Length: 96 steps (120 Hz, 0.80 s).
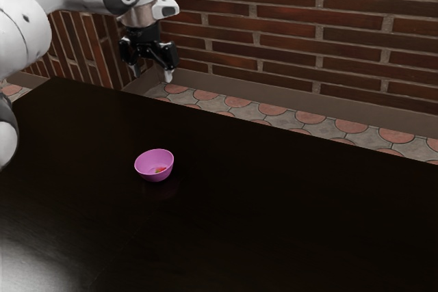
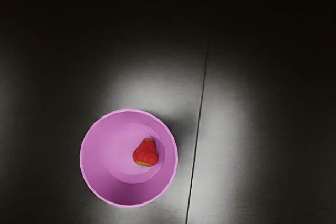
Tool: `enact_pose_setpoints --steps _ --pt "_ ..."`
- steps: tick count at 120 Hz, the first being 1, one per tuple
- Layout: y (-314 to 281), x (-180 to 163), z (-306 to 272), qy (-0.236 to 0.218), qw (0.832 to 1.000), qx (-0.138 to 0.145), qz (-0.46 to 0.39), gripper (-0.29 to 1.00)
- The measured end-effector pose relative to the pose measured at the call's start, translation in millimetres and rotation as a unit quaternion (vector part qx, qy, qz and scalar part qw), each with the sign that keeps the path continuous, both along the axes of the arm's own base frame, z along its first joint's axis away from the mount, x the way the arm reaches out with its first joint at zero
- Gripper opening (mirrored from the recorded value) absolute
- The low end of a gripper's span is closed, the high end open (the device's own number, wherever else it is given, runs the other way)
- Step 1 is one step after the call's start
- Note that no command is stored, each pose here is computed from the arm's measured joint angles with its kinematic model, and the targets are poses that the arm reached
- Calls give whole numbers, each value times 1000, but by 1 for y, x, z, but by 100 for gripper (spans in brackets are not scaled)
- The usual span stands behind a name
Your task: Take strawberry from the bowl
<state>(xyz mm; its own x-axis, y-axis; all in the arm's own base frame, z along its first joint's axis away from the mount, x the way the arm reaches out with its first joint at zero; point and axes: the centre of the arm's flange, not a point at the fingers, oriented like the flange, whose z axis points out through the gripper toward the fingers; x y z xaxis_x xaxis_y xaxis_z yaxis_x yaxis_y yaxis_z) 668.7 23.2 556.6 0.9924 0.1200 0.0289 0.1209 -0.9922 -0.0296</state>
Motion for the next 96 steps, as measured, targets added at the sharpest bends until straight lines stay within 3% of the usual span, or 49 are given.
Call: enact_pose_setpoints --steps 20,52,96 --pt "-1 21 -73 24 999 -1 47 70" --pt "12 9 -163 37 996 0 87 70" --pt "42 -20 -201 4 994 1 108 42"
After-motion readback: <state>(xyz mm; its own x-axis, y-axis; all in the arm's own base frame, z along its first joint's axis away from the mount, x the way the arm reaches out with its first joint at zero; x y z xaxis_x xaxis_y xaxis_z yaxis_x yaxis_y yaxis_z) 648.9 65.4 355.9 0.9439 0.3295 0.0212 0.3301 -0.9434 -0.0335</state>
